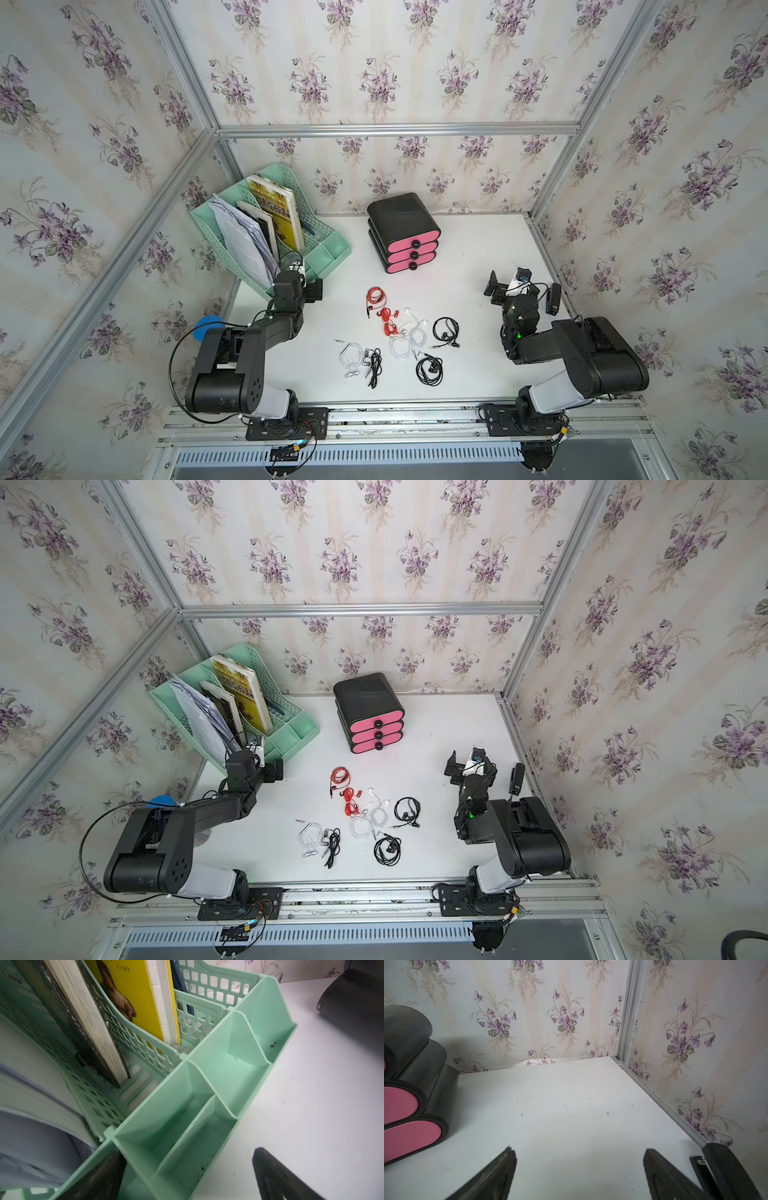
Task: Place the wired earphones into the drawer by color
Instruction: Open the drawer in the storage box.
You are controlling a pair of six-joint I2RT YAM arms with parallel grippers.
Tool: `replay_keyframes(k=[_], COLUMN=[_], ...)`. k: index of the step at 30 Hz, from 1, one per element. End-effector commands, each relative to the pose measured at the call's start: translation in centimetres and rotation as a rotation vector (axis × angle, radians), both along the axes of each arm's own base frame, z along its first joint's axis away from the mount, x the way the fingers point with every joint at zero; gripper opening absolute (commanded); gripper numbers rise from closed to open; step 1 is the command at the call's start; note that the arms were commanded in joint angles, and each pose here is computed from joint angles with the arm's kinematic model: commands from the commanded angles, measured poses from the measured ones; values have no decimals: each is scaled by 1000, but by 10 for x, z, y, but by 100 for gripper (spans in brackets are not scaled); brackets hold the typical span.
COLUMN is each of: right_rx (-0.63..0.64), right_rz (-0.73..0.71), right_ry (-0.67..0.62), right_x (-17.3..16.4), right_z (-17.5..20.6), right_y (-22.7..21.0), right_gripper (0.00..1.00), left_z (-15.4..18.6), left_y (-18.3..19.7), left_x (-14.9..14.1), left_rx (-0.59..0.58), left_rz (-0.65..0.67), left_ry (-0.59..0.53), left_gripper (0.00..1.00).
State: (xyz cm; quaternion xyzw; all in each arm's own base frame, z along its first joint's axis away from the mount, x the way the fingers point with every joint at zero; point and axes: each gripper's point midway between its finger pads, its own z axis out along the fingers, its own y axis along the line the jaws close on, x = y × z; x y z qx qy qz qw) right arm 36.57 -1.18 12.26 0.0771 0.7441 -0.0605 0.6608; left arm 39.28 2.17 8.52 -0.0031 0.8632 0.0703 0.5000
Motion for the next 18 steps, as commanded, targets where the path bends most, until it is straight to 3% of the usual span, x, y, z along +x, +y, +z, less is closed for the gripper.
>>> replay_keyframes(k=[1, 18], right_rx=[14, 14], right_rz=[-1, -2], right_ry=[-33, -34], right_x=[1, 1], right_z=[8, 8], right_y=[1, 0], right_gripper=[100, 100], left_z=[11, 11], left_y=[-3, -3], left_x=[7, 7], left_rx=[-14, -15], left_rz=[-11, -10], left_ry=[-48, -47], left_gripper=[100, 99])
